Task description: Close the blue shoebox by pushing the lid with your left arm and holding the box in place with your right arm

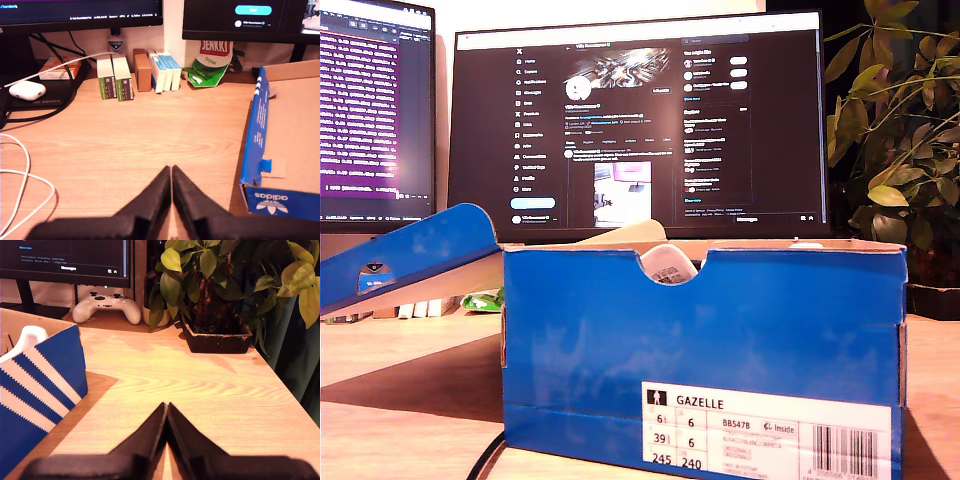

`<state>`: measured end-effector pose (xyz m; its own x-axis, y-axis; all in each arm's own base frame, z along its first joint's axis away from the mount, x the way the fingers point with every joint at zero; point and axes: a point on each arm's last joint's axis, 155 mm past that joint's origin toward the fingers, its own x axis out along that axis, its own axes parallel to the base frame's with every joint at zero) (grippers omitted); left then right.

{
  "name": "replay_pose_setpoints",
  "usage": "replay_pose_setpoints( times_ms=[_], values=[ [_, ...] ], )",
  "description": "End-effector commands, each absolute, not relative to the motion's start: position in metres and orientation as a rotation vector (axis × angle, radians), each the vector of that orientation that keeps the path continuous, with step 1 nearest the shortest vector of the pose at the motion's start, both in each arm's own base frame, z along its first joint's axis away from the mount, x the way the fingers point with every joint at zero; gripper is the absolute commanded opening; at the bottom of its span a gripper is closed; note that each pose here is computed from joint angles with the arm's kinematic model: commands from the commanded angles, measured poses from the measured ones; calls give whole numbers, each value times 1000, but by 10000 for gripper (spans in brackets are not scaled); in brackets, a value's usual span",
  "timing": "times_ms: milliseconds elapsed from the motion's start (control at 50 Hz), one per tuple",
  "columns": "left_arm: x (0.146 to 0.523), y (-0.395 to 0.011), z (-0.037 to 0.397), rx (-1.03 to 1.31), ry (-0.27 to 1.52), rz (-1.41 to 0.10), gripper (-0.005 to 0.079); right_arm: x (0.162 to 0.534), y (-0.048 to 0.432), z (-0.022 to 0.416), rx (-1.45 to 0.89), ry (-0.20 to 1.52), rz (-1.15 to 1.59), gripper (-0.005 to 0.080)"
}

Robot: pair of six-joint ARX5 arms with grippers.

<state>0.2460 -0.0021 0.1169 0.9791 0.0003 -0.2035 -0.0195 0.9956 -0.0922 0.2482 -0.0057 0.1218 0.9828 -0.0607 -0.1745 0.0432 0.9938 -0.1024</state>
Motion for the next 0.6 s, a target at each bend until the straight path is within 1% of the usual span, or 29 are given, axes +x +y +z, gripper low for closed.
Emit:
replay_pose_setpoints(
  times_ms=[0, 400, 580],
  values=[
    [246, -3, 101, -89, 239, 8, -16, 248, -5, 123, -95, 168, -49, -12],
    [246, -4, 101, -109, 239, 7, -16, 249, -2, 124, -87, 165, -38, -12],
    [247, -7, 105, -165, 222, -5, -16, 249, 12, 128, 74, 151, 30, -12]
  ],
)
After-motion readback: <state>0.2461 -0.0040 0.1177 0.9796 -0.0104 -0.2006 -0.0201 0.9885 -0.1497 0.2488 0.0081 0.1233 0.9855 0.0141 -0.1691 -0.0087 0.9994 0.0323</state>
